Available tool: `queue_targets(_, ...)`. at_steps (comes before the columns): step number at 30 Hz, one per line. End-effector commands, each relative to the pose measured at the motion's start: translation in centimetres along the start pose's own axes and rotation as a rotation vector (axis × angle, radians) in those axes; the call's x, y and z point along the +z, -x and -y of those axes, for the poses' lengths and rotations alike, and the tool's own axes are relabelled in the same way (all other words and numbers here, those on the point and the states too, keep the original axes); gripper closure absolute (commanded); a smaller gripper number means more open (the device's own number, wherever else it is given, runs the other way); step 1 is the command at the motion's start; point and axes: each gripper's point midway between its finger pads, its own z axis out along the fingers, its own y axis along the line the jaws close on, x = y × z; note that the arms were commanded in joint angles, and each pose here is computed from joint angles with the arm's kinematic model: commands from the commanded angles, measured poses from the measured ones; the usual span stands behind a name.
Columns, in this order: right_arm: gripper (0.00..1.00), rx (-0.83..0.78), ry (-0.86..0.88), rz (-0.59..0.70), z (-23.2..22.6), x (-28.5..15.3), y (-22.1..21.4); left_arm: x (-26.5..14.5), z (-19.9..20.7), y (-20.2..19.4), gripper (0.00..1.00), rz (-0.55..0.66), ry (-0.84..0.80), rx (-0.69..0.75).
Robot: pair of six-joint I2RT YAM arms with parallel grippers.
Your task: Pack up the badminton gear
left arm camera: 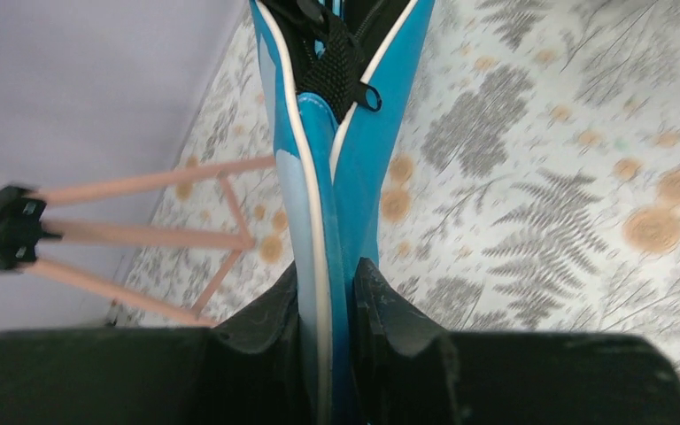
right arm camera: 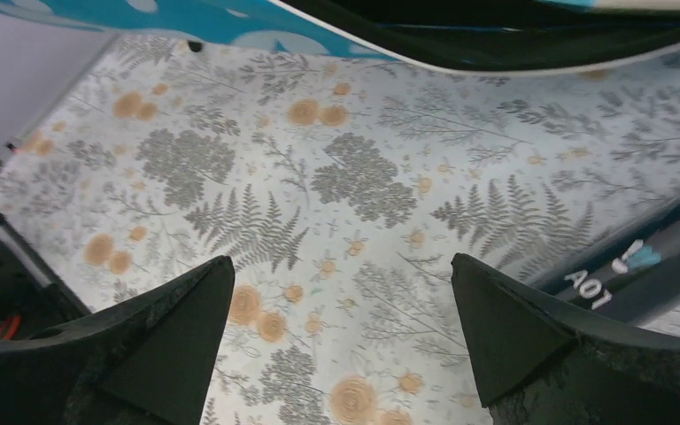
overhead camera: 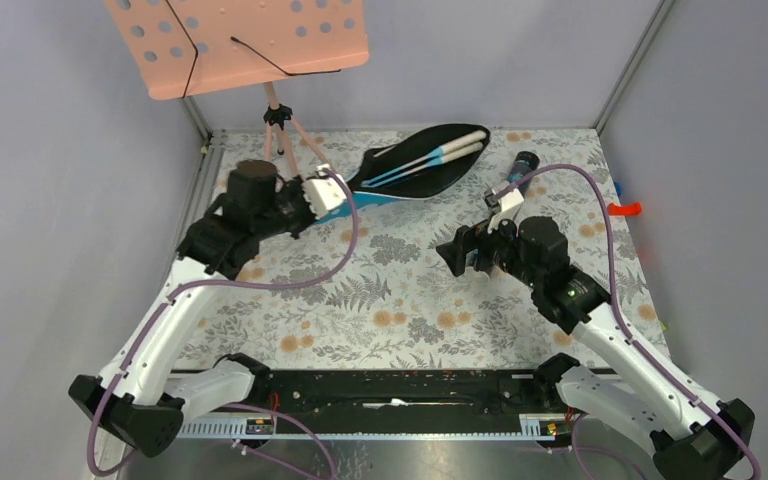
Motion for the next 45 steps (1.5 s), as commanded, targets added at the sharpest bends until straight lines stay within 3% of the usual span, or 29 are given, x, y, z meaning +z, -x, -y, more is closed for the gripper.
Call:
queue_targets(1,0.00,0.106,0.159,0.242,-3.3,-0.5,5.0,0.3,-0.6,8.6,1.00,0.254,0.142,-0.030)
queue_targets(6,0.05,0.132,0.242,0.156,-4.6,0.0,2.7,3.4,3.9,6.5,1.00,0.253,0.139,-0.308)
queue_targets(11,0.16,0.103,0.282,0.038,-5.1,0.5,0.5,6.0,8.7,3.1,1.00,0.165,0.127,-0.447)
queue_targets(18,0.28,0.034,0.305,-0.010,-5.5,2.2,-0.6,6.9,13.9,2.4,1.00,0.127,0.007,-0.465)
queue_targets(29,0.37,-0.234,0.191,0.023,-5.2,5.6,0.1,7.4,16.1,1.1,1.00,0.042,-0.025,-0.481)
queue_targets(39,0.44,-0.239,0.290,0.051,-8.0,7.0,1.0,7.4,17.2,1.0,1.00,0.041,-0.065,-0.476)
queue_targets(43,0.44,-0.180,0.270,0.078,-8.1,7.4,1.8,7.3,17.9,1.2,1.00,0.048,-0.102,-0.457)
queue_targets(45,0.49,-0.128,0.239,0.093,-7.9,7.6,2.3,7.3,18.2,1.2,1.00,0.046,-0.110,-0.451)
